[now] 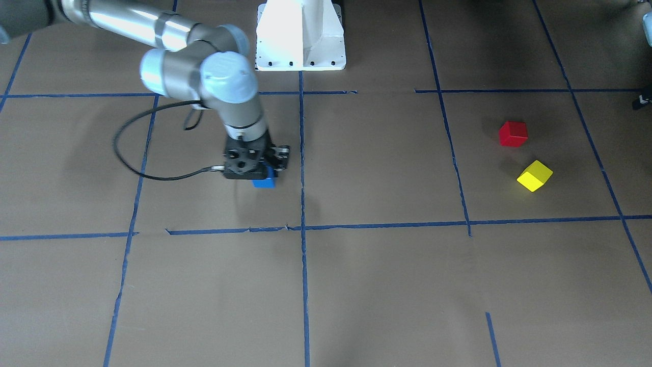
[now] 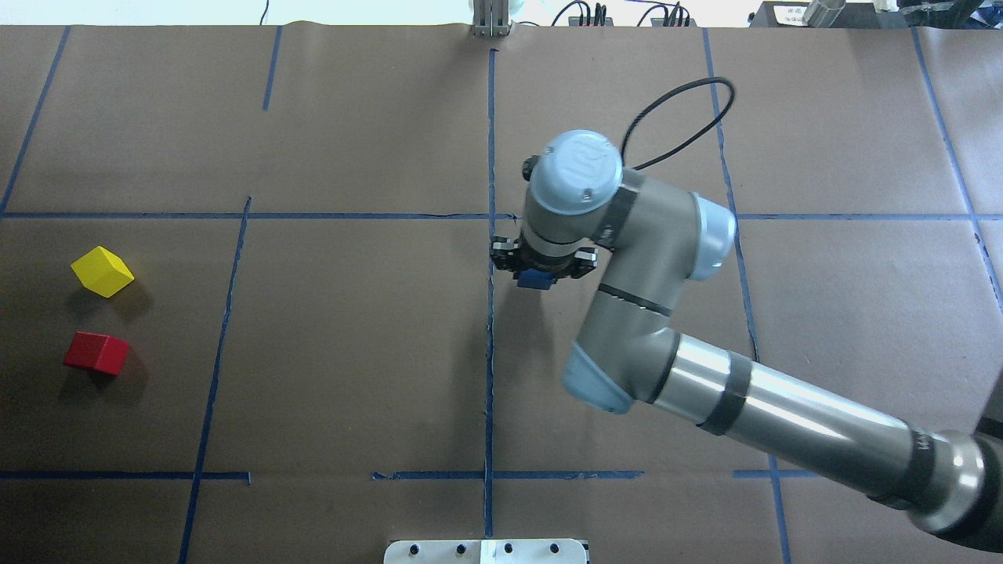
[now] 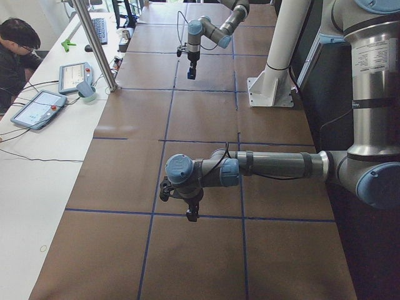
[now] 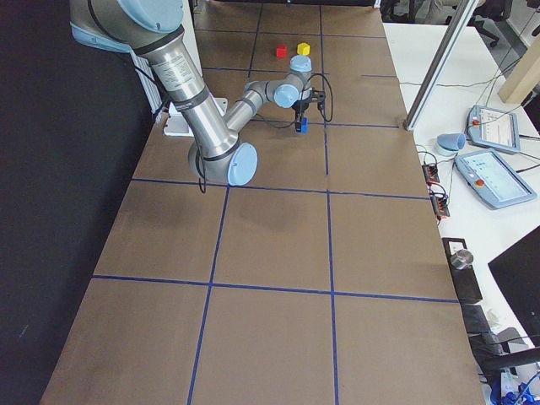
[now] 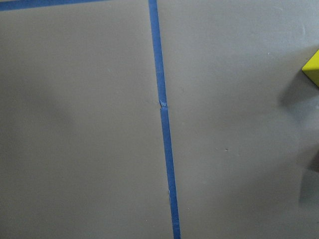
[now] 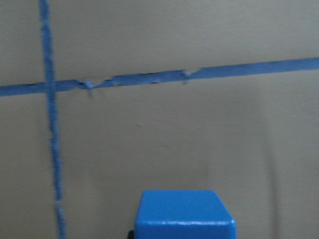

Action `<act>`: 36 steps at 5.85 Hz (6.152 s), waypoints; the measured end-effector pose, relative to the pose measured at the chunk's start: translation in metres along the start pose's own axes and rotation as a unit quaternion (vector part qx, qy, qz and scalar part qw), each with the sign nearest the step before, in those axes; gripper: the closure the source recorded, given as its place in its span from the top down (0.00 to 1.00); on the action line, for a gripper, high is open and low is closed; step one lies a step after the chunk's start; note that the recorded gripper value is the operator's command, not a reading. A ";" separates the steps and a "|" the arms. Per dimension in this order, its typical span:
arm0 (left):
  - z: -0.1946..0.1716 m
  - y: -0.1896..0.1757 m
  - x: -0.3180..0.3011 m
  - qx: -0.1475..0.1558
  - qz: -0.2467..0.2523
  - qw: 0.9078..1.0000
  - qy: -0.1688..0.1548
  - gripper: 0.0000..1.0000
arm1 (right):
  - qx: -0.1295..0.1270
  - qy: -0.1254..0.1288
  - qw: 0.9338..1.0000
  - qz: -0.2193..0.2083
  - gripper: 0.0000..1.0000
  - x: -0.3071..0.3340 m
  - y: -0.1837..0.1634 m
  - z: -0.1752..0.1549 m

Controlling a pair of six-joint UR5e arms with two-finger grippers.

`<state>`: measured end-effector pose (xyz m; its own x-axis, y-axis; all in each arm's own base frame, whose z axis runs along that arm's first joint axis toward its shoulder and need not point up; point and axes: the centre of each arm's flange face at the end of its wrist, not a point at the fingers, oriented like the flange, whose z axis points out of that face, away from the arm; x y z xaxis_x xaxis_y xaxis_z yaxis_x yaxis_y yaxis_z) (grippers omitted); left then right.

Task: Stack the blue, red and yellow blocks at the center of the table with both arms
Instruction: 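Carry the blue cube with the right gripper to the table center and release, then raise the right gripper and withdraw it from the blue cube, then reach the left gripper down to the red cube and grasp it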

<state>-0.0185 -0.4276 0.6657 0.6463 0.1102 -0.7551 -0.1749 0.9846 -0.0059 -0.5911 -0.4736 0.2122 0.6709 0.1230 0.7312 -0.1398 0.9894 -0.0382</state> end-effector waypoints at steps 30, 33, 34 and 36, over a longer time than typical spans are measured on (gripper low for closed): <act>0.144 -0.001 0.258 0.093 0.012 0.996 -0.010 1.00 | -0.044 0.042 0.972 -0.226 1.00 0.763 -0.095 -0.171; 0.158 0.004 0.257 0.078 0.014 0.997 -0.016 0.44 | -0.046 0.042 0.973 -0.224 1.00 0.765 -0.095 -0.169; 0.159 0.004 0.257 0.076 0.014 0.997 -0.017 0.39 | -0.047 0.042 0.973 -0.224 1.00 0.766 -0.095 -0.169; 0.159 0.005 0.259 0.076 0.016 0.997 -0.016 0.11 | -0.047 0.042 0.973 -0.223 1.00 0.766 -0.095 -0.169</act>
<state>0.2661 -0.3725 0.5744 0.6668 0.1433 -0.7314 -0.0831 0.9895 0.1181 0.0590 -0.4603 0.6611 0.7067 -0.3186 0.6317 0.2434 0.9479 0.2057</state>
